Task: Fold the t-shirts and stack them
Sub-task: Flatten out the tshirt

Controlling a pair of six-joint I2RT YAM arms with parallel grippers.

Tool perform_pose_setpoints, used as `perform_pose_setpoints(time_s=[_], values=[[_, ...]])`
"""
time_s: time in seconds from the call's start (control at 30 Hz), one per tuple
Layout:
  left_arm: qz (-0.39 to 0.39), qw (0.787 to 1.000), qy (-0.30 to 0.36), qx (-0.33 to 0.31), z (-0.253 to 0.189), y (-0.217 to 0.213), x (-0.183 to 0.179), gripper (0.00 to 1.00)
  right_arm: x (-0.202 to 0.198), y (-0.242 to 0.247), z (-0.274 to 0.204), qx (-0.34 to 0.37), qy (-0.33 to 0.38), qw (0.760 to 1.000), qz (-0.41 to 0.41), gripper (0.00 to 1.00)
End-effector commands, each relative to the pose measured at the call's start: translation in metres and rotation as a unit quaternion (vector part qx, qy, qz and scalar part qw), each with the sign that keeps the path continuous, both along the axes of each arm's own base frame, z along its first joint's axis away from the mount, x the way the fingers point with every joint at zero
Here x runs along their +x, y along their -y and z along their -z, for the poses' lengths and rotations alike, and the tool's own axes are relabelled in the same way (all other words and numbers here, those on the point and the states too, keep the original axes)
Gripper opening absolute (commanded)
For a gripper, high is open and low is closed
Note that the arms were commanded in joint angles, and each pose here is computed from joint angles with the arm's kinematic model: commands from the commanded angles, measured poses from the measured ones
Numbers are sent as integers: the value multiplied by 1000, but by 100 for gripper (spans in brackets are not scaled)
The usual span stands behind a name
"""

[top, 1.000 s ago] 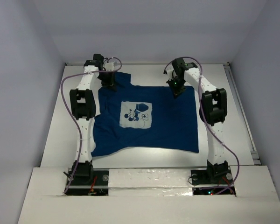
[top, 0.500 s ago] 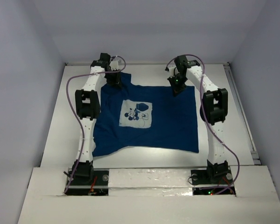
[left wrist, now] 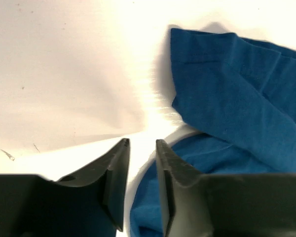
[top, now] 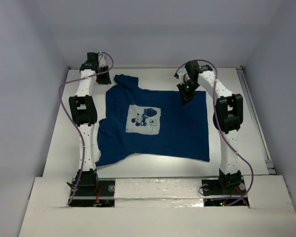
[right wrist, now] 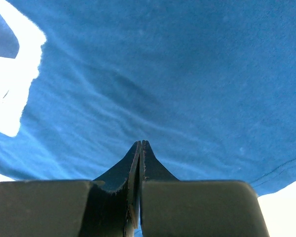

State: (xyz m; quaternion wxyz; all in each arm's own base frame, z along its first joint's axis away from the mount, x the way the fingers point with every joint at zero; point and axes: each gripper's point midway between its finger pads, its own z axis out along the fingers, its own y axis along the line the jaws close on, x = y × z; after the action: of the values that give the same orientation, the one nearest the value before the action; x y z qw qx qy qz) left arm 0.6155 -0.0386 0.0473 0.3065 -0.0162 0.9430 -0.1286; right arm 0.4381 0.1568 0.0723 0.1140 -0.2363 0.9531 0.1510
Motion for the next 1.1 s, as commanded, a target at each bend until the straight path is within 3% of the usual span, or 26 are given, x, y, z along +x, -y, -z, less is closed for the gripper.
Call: perform_pose_setpoints(time_s=[0.0,0.07,0.1,0.13,0.23,0.33,0.37,0.5,0.67,0.73,0.83,1.07], values=[[47,996,44,-59,-40,25,7,21,-1,-7,-38,29,42,999,-8,0],[123,989,62,-46,-48,49,-6,12,-3,-8,-47,35,55,998,-16,0],[148,983,104,-35,-90,58,-12,6,-3,-9,-49,38,59,997,-19,0],[172,977,127,-18,-103,65,-17,0,-5,-9,-47,41,61,997,-23,0],[230,954,192,2,-135,92,-43,0,-7,-7,-50,39,68,997,-26,0],[299,936,185,19,-134,118,-74,0,-12,-5,-45,35,66,997,-33,0],[303,938,167,17,-121,117,-84,0,-18,-4,-40,35,58,997,-37,0],[261,938,225,41,-138,110,-93,0,-23,-5,-33,40,50,997,-43,0],[293,943,142,69,-81,112,-112,0,-25,-4,-35,38,50,997,-48,0],[294,942,109,121,-52,97,-112,0,-26,-5,-37,42,49,997,-50,0],[315,939,47,127,-21,97,-128,0,-28,-8,-39,50,47,996,-52,0],[319,939,-2,131,2,107,-134,0,-29,-10,-40,56,45,996,-51,0]])
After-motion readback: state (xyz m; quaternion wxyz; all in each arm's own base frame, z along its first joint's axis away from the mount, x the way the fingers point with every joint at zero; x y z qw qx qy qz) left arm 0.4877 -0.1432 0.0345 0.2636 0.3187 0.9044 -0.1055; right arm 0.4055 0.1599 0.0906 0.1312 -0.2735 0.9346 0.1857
